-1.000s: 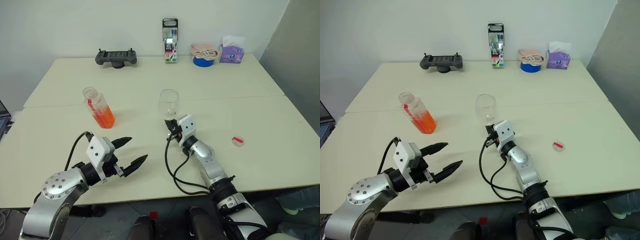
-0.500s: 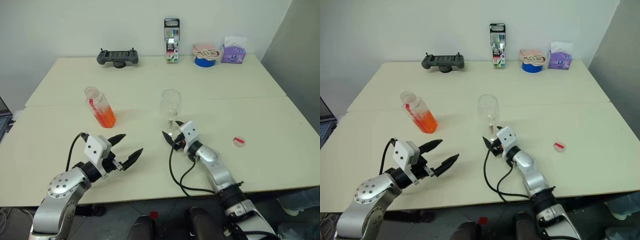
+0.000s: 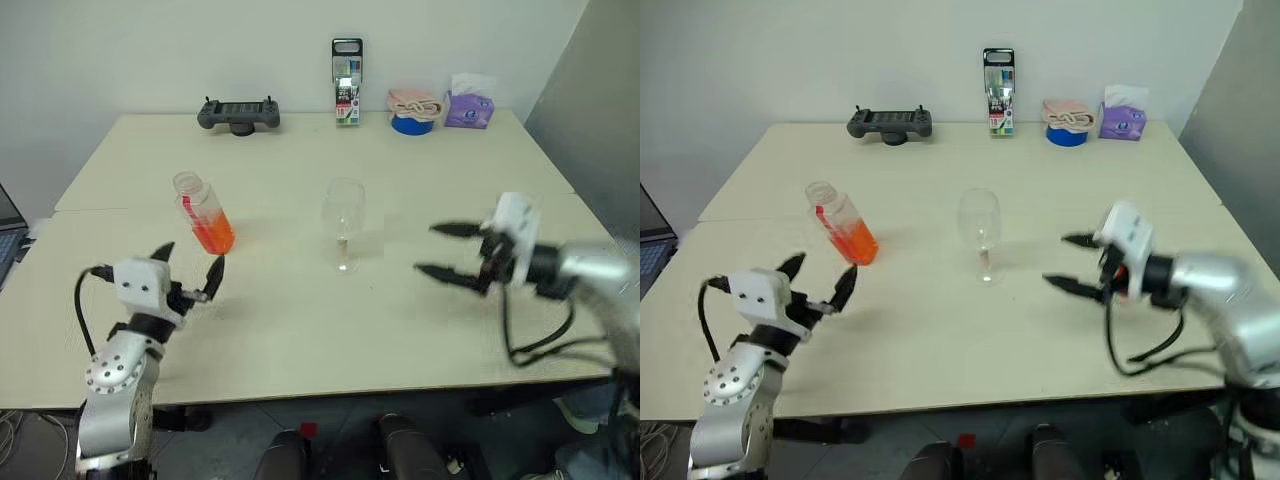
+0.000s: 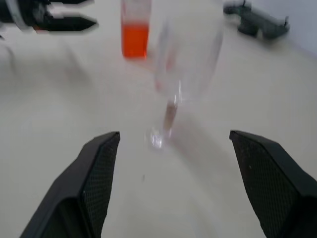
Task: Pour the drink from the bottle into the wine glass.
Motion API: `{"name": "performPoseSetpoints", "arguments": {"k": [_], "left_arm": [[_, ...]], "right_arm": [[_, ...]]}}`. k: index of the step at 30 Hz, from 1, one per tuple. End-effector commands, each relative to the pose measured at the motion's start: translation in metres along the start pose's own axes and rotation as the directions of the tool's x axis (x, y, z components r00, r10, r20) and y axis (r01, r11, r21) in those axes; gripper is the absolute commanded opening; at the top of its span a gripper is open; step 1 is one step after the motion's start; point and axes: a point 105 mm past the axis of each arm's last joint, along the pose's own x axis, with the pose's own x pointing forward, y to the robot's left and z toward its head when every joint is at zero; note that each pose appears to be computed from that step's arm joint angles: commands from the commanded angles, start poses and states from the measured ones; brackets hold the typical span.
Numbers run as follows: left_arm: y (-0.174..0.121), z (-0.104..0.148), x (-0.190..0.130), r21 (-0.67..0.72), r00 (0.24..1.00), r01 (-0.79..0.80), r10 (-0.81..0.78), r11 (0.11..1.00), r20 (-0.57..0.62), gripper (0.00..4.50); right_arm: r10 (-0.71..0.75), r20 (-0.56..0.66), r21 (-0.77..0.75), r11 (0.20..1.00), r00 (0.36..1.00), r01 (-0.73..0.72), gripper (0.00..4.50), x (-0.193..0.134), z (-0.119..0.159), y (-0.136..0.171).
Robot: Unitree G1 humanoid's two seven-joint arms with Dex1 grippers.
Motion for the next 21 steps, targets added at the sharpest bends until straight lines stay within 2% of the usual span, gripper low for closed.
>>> {"name": "performPoseSetpoints", "arguments": {"k": [1, 6, 21], "left_arm": [[0.017, 0.010, 0.007, 0.023, 0.999, -0.040, 0.039, 0.999, 0.025, 4.44], [0.024, 0.013, 0.030, 0.026, 0.999, -0.032, 0.031, 0.999, 0.020, 4.44], [0.022, 0.007, 0.077, 0.008, 1.000, 0.006, -0.006, 1.000, 0.019, 4.44]], "right_arm": [[0.103, 0.087, 0.009, 0.995, 0.991, -0.104, 3.77, 0.007, 0.035, 0.004], [0.144, 0.141, 0.003, 0.989, 0.979, -0.146, 3.77, 0.020, 0.059, 0.001], [0.131, 0.099, -0.034, 0.991, 0.986, -0.128, 3.77, 0.027, 0.051, 0.005]]}}
